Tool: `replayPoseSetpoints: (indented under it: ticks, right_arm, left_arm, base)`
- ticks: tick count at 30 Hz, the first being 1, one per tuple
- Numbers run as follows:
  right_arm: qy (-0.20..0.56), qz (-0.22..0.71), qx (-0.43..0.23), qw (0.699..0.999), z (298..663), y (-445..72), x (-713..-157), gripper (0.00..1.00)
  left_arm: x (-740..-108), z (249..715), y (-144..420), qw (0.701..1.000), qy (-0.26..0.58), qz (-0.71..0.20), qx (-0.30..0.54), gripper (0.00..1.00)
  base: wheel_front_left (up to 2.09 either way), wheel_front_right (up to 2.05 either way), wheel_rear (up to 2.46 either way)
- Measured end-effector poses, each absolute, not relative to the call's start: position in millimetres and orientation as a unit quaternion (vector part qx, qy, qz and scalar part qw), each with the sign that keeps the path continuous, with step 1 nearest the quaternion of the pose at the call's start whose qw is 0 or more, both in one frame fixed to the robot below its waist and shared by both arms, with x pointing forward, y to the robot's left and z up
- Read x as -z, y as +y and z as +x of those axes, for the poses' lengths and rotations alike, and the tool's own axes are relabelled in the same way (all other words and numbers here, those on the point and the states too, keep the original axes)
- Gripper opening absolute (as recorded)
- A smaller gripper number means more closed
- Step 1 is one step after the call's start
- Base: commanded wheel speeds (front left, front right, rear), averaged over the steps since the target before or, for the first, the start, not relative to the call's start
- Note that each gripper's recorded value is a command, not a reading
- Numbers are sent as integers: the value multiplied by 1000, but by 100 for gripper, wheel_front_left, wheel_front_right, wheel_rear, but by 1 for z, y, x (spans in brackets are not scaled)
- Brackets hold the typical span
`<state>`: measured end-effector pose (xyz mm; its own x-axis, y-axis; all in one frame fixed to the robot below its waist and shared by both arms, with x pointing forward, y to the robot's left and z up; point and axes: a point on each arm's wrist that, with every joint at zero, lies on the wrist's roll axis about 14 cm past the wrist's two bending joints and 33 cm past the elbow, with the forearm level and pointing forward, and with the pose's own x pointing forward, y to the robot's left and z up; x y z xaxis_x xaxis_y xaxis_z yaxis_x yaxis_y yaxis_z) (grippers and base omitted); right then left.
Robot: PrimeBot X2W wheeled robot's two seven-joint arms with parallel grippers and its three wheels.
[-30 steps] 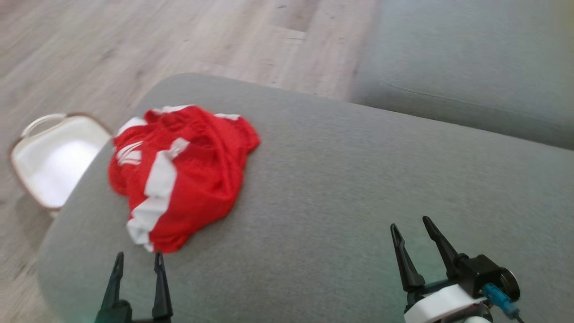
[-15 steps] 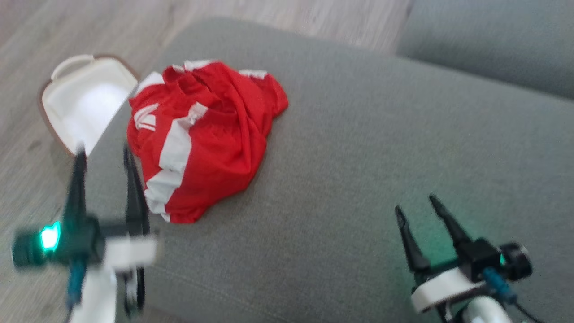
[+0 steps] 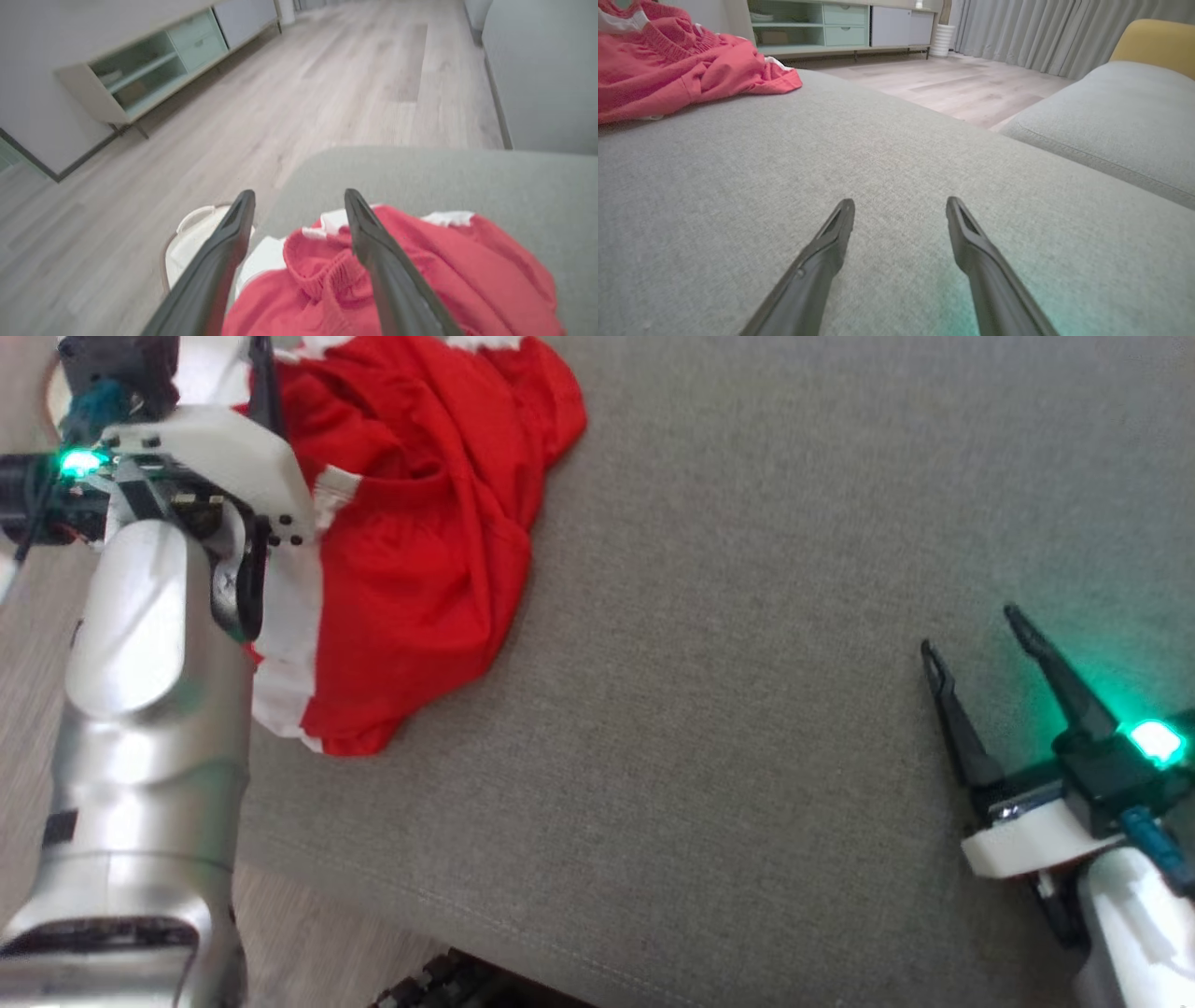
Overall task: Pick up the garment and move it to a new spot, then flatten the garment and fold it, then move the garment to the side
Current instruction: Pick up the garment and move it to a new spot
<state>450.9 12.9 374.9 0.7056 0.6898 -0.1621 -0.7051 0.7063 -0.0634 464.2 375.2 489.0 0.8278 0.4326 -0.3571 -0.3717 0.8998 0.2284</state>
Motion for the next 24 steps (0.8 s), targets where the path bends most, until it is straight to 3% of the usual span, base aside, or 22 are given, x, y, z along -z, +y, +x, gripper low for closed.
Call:
replayPoseSetpoints:
  ticks: [4,7,8,9,24]
  right_arm:
    - [56,-51,-374,924,459,12,-372,100]
    - [52,-46,-367,928,463,9,-373,100]
    - [51,-46,-364,929,464,7,-373,100]
    - [50,-45,-362,930,465,6,-374,100]
    - [38,-31,-322,946,451,2,-414,100]
  left_arm:
    - [-427,451,377,922,320,60,-209,100]
    - [-403,448,369,914,354,46,-192,100]
    - [-402,450,367,916,351,45,-189,15]
    - [-403,453,365,920,343,47,-184,0]
    - [-523,506,328,980,138,110,-89,0]
  base:
    - [0,0,0]
    - [0,0,0]
    - [0,0,0]
    - [0,0,0]
    - [0,0,0]
